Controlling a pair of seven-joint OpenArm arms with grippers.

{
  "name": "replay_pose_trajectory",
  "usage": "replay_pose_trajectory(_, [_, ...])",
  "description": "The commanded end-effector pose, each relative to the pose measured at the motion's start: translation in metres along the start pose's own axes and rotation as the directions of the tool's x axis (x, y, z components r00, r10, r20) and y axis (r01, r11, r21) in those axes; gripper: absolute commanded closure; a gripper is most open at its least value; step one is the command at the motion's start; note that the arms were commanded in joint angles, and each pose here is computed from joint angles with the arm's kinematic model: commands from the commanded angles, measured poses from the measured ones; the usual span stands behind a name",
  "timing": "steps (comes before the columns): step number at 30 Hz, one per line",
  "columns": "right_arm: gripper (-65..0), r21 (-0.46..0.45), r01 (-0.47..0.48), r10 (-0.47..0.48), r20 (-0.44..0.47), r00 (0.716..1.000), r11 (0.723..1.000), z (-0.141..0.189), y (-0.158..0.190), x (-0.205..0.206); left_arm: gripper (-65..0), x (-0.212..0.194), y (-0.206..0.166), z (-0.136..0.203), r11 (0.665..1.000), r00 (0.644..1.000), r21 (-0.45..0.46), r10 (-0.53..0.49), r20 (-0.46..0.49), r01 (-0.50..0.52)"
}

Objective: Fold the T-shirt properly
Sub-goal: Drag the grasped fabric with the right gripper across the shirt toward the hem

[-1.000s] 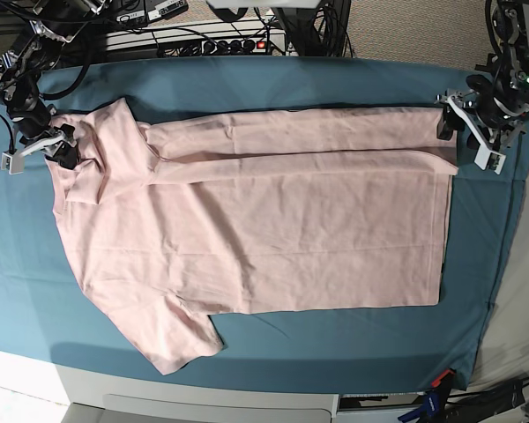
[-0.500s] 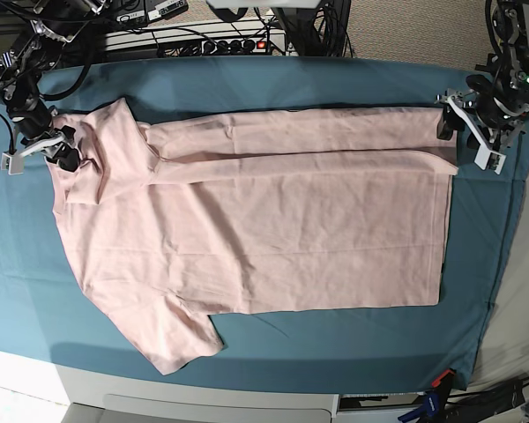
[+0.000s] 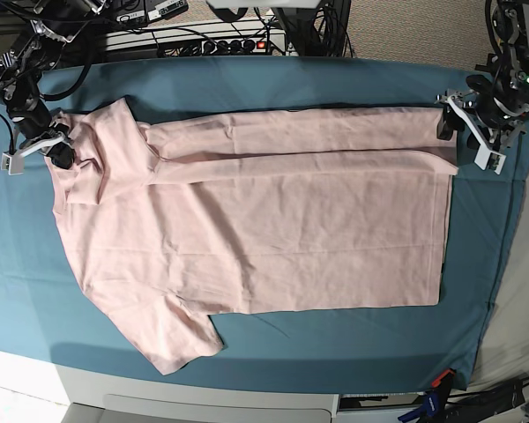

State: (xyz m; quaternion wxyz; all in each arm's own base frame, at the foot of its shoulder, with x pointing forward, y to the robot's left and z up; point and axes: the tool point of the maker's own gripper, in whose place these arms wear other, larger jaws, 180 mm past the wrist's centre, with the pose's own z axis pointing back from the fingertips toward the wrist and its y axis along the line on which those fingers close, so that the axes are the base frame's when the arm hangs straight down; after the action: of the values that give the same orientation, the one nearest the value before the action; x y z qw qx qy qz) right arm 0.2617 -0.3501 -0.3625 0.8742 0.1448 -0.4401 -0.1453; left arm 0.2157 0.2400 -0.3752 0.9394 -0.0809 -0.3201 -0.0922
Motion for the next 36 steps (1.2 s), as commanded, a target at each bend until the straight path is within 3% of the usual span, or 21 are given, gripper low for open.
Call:
replay_pose_trajectory(1, [0.0,0.046,-0.012,0.008,0.074,0.997,0.999,0.005,0.008,0.024,-38.4,0.011,0.003,0.004,1.0,0.999,0.006,-0.014,0.034,0.014])
replay_pose_trajectory(4, [0.0,0.181,0.05,-0.073,0.122,0.99,0.982,0.007,0.031,0.038,-38.4,0.011,0.003,0.004,1.0,0.999,0.006,-0.014,0.034,0.014])
replay_pose_trajectory(7, [0.0,0.234,0.055,-0.089,0.139,0.986,0.971,0.005,0.043,0.049,-38.4,0.011,0.003,0.004,1.0,0.999,0.006,-0.014,0.034,0.014])
replay_pose_trajectory(11, [0.0,0.243,0.034,-0.084,0.197,0.977,0.969,0.001,0.049,0.071,-38.4,0.011,0.003,0.004,1.0,0.999,0.006,-0.014,0.034,0.014])
replay_pose_trajectory(18, [0.0,0.171,-0.025,-0.027,0.298,0.954,0.985,-0.018,0.055,0.105,-38.4,0.011,0.003,0.004,1.0,0.999,0.005,-0.014,0.034,0.014])
replay_pose_trajectory(22, [0.0,0.163,-0.112,0.065,0.271,0.96,0.98,-0.047,0.083,0.1,-38.4,0.011,0.003,0.004,1.0,0.999,0.006,-0.014,0.034,0.014])
replay_pose_trajectory(25, [0.0,0.172,-0.218,0.178,0.221,0.959,0.961,-0.073,0.114,0.083,-38.4,0.011,0.003,0.004,1.0,0.999,0.006,-0.014,0.034,0.014])
replay_pose_trajectory(27, [0.0,0.174,-0.305,0.273,0.185,0.944,0.936,-0.089,0.134,0.069,-38.4,0.011,0.003,0.004,1.0,0.999,0.006,-0.014,0.034,0.014])
replay_pose_trajectory(31, [0.0,0.176,-0.461,0.442,0.139,0.886,0.87,-0.11,0.164,0.046,-38.4,0.011,0.003,0.004,1.0,0.999,0.006,-0.014,0.033,0.014])
replay_pose_trajectory(36, [0.0,-0.023,-0.471,0.471,0.071,0.879,0.882,-0.124,0.145,0.044,-38.4,0.011,0.003,0.004,1.0,0.999,0.006,-0.014,0.034,0.014])
